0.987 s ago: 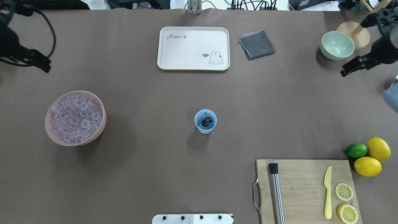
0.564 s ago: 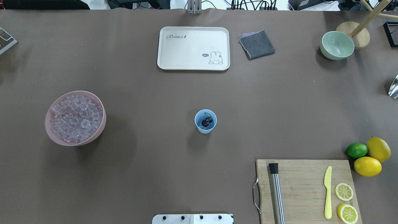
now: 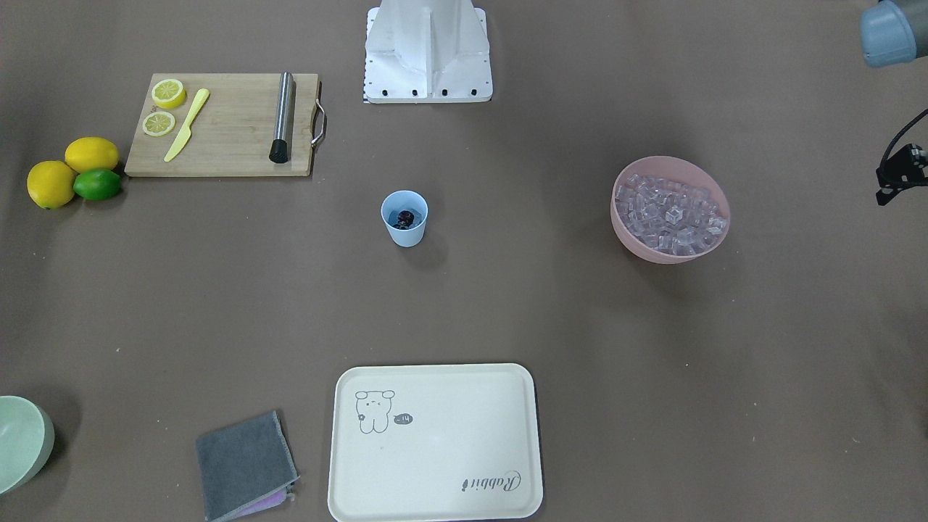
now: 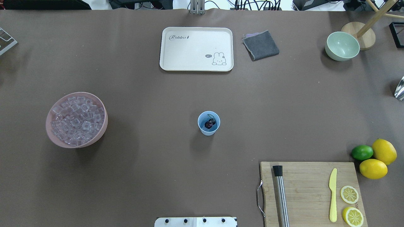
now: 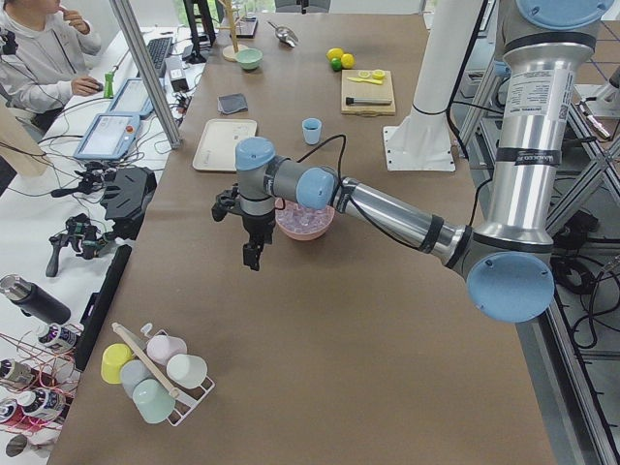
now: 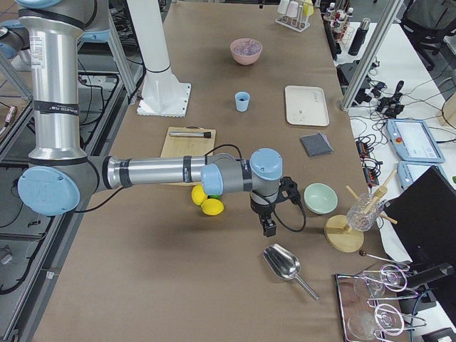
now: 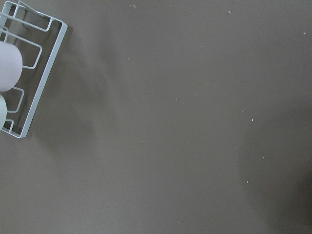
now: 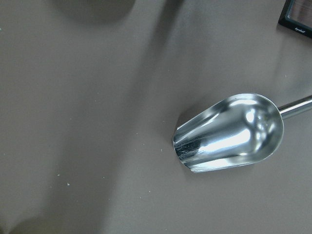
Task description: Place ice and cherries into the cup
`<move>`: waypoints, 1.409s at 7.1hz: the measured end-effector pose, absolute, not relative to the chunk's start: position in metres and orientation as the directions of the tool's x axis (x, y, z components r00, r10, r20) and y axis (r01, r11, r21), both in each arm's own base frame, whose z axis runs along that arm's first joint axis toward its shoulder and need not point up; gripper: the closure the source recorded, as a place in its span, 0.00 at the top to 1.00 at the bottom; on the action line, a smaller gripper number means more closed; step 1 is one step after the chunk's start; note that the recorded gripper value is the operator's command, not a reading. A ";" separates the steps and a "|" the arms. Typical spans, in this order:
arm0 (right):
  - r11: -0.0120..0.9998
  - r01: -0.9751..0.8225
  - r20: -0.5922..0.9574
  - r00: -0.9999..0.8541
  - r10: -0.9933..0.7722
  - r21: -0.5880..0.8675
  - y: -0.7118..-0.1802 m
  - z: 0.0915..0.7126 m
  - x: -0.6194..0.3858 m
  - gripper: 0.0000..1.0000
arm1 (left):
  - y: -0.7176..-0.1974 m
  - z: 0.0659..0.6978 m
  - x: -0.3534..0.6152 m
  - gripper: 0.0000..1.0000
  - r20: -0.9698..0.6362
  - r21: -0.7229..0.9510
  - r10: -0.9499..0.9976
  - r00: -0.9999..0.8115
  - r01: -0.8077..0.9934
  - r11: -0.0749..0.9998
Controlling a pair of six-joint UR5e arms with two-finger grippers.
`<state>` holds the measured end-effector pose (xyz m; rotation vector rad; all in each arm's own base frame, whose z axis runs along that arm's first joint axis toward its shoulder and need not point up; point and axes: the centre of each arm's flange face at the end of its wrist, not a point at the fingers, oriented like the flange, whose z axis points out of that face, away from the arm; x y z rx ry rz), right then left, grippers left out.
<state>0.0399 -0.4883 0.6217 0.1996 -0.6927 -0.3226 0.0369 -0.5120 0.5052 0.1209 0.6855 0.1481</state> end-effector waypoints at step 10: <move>0.960 0.159 0.650 0.710 -0.272 0.229 -0.488 0.627 0.064 0.99 | -0.507 0.566 -0.034 0.97 -0.712 0.034 -0.006 0.702 0.043 0.998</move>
